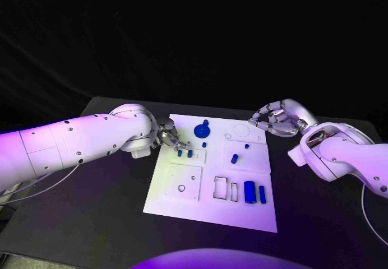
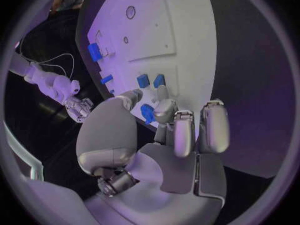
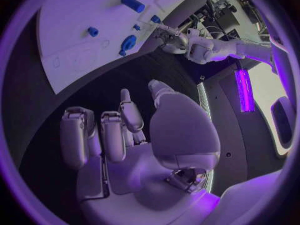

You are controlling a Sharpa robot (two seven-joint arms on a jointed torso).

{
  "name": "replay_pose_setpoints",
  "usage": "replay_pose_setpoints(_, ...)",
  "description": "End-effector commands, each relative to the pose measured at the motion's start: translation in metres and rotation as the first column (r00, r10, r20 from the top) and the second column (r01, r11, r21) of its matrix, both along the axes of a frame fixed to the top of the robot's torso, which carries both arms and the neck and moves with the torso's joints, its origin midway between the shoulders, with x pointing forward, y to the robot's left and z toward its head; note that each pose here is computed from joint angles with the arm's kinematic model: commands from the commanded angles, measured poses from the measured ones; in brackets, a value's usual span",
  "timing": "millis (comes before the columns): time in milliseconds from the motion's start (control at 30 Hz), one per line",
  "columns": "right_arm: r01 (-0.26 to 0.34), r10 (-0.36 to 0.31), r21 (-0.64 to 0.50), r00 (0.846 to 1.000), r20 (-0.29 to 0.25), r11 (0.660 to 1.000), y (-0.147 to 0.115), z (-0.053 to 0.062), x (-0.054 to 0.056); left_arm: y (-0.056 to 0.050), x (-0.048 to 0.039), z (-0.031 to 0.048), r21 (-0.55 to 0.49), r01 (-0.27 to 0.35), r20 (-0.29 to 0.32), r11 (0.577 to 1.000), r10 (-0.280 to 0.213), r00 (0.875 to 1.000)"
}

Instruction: Assemble the parts on the task board

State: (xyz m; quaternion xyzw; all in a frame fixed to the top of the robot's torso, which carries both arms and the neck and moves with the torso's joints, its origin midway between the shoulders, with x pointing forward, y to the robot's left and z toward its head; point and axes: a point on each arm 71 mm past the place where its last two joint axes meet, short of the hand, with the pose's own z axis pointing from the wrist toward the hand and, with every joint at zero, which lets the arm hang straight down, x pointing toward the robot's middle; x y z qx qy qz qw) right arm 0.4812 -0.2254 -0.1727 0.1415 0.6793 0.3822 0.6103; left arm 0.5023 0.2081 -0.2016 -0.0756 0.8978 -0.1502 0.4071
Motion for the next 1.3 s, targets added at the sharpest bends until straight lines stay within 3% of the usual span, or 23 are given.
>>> replay_pose_setpoints(33,-0.009,0.009,-0.003,1.0,0.009,1.0,0.001,0.0,0.0,-0.001,0.0008,0.0051,-0.073,-0.04,0.022,0.997,0.041,0.999)
replay_pose_setpoints(200,-0.008,0.008,-0.003,1.0,0.01,1.0,0.001,0.0,0.0,0.001,0.0025,0.018,-0.157,-0.056,0.088,0.986,0.07,0.994)
replay_pose_setpoints(333,-0.005,0.005,0.0,1.0,0.014,1.0,0.0,0.0,0.0,-0.01,0.0058,0.0312,-0.29,0.02,0.183,0.957,0.035,0.982)
replay_pose_setpoints(433,-0.005,0.005,0.002,1.0,0.016,1.0,-0.001,0.0,0.0,-0.02,0.0066,0.0354,-0.336,0.089,0.249,0.938,-0.003,0.969)
replay_pose_setpoints(500,-0.005,0.005,0.002,1.0,0.017,1.0,0.0,0.0,0.0,-0.029,0.007,0.0377,-0.352,0.158,0.323,0.923,-0.039,0.946)
replay_pose_setpoints(600,-0.007,0.007,0.003,1.0,0.017,1.0,0.0,0.0,0.0,-0.041,0.0067,0.0382,-0.326,0.263,0.438,0.908,-0.102,0.893)
replay_pose_setpoints(667,-0.008,0.008,0.003,1.0,0.017,1.0,0.0,0.0,0.0,-0.048,0.0062,0.0372,-0.284,0.329,0.507,0.901,-0.151,0.849)
replay_pose_setpoints(767,-0.01,0.01,0.003,1.0,0.017,1.0,0.0,-0.001,0.0,-0.057,0.0051,0.0323,-0.206,0.4,0.561,0.893,-0.227,0.796)
replay_pose_setpoints(867,-0.011,0.011,0.003,1.0,0.017,1.0,0.0,-0.001,0.0,-0.064,0.0043,0.0255,-0.129,0.447,0.572,0.885,-0.302,0.763)
replay_pose_setpoints(1000,-0.012,0.012,0.004,1.0,0.016,1.0,0.001,-0.001,0.0,-0.072,0.0038,0.0148,-0.03,0.489,0.56,0.872,-0.39,0.731)
replay_pose_setpoints(1133,-0.013,0.013,0.004,1.0,0.017,1.0,0.001,-0.002,0.0,-0.079,0.0037,0.0062,0.041,0.511,0.544,0.858,-0.448,0.709)
replay_pose_setpoints(1300,-0.013,0.012,0.004,1.0,0.017,1.0,0.001,-0.002,0.0,-0.083,0.0039,-0.0012,0.102,0.52,0.501,0.848,-0.495,0.71)
